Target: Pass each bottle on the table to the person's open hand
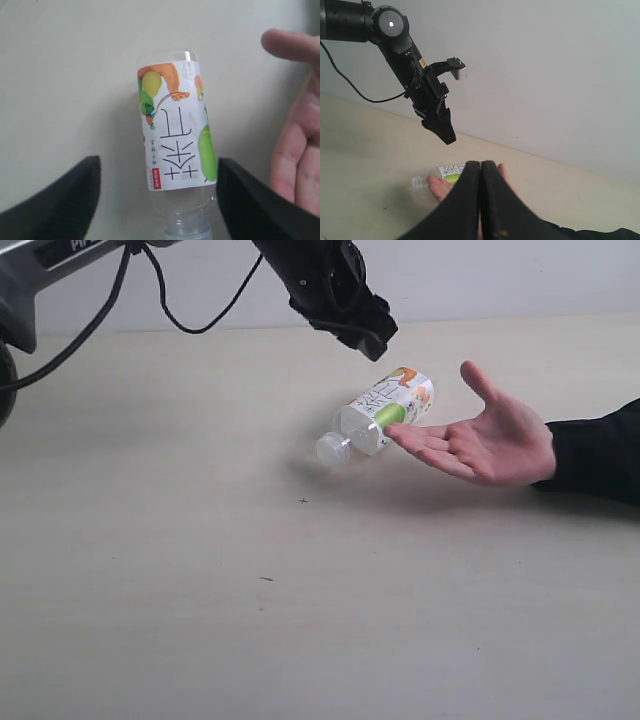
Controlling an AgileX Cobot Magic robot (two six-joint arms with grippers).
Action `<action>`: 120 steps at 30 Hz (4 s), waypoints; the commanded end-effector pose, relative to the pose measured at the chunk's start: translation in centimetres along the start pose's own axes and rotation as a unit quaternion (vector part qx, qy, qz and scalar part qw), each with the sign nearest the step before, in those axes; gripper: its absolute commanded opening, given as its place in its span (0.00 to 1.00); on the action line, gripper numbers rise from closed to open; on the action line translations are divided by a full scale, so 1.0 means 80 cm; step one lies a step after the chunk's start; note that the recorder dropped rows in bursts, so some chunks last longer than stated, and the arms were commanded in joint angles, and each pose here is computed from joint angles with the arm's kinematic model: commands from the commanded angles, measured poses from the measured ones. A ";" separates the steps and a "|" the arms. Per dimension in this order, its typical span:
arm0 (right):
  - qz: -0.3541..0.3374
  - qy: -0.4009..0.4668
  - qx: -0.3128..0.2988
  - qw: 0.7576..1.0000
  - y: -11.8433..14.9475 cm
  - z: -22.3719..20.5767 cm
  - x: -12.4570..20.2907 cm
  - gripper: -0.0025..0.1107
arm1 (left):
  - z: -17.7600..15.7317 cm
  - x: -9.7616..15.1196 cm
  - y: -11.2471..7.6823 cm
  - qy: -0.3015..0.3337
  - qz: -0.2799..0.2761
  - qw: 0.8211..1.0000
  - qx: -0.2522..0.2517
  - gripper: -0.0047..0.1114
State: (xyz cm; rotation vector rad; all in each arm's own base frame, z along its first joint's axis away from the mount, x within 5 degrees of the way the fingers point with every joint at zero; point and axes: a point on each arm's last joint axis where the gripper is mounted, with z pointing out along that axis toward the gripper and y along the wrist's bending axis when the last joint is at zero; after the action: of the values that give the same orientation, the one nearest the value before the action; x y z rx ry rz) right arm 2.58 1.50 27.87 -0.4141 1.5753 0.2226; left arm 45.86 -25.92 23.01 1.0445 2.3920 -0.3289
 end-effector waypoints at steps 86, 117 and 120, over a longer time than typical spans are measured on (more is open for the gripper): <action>-0.001 0.000 0.002 1.000 0.000 0.000 0.002 0.02 | -0.053 -0.034 -0.159 0.003 0.691 0.722 0.033 0.04; -0.001 0.000 0.002 1.000 0.000 0.000 0.002 0.02 | 0.047 -0.014 -0.151 -0.051 0.786 0.611 0.078 0.04; -0.001 0.000 0.002 1.000 0.000 0.000 0.002 0.02 | 0.050 -0.012 -0.133 -0.048 0.771 0.631 0.071 0.04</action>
State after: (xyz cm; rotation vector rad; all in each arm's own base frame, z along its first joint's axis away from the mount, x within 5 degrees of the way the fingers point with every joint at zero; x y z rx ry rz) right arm 2.58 1.50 27.85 -0.4147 1.5771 0.2227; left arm 38.74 -36.42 20.07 2.5558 0.5796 0.0773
